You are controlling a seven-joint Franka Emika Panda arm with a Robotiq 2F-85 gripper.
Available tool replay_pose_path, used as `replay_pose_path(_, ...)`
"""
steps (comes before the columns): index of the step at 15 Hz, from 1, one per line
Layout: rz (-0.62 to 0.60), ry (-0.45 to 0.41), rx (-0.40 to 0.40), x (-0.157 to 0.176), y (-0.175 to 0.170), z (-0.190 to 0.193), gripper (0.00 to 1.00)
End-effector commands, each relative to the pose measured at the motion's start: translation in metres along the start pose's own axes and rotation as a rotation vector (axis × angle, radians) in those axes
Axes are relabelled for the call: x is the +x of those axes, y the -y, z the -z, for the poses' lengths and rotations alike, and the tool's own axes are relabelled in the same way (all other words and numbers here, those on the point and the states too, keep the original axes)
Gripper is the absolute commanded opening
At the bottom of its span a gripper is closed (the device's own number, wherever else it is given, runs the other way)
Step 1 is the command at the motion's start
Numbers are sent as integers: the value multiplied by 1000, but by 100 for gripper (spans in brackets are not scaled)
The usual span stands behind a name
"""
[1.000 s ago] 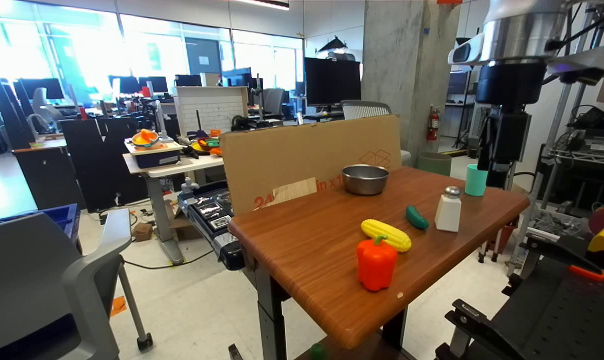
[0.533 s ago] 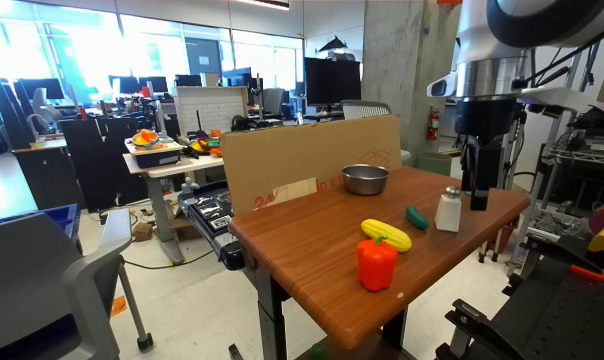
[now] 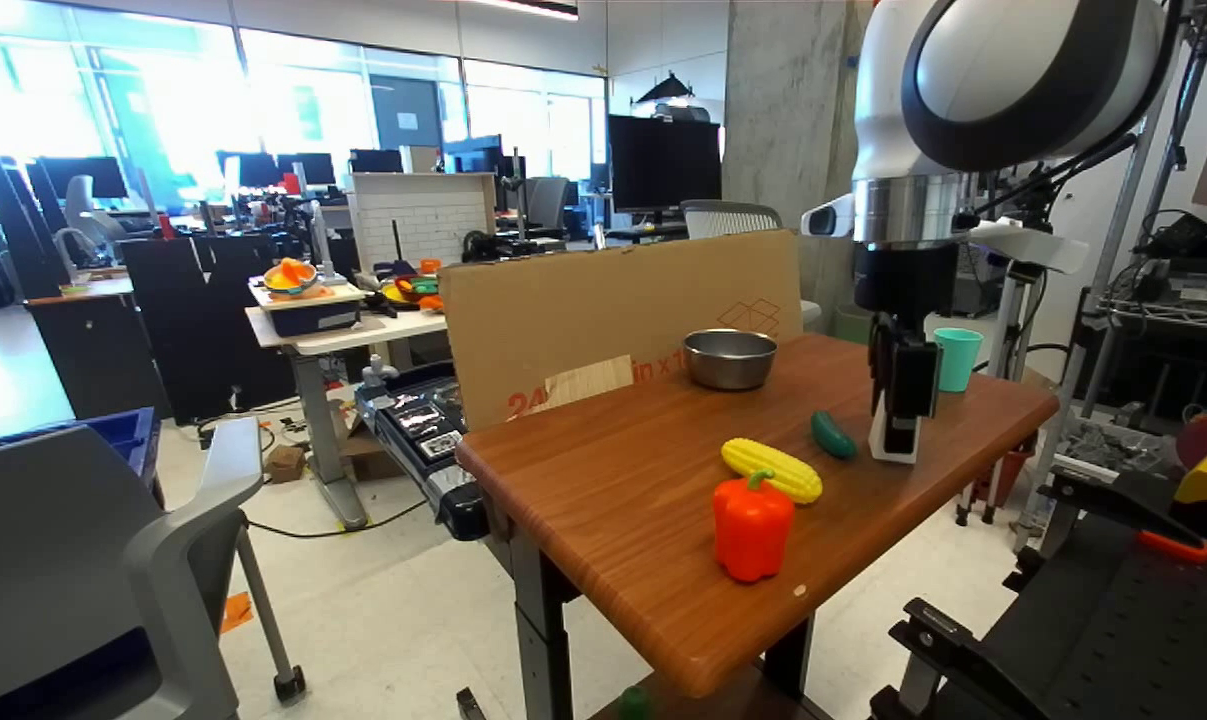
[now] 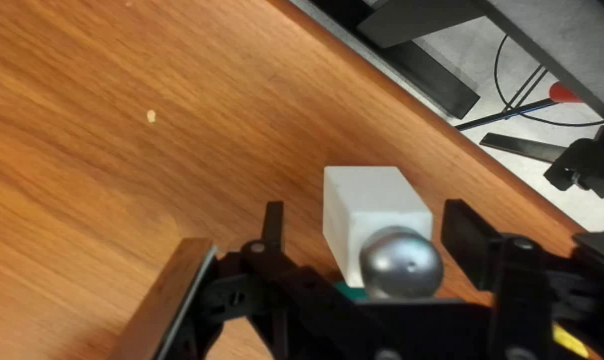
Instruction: Pick up the salt cellar and put it in the bowl
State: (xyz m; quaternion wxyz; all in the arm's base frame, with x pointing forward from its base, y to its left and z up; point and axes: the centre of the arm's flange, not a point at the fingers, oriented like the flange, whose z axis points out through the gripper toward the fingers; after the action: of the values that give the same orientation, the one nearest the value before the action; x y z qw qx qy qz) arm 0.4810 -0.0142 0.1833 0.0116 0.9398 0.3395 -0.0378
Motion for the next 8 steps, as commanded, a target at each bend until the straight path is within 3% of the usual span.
replay_pose_path(1, 24, 8, -26, 7, -12, -3, 49)
replay_pose_path(6, 37, -1, -35, 10, -11, 30, 12)
replay_pose_path(8, 17, 5, -63, 17, -15, 56, 12)
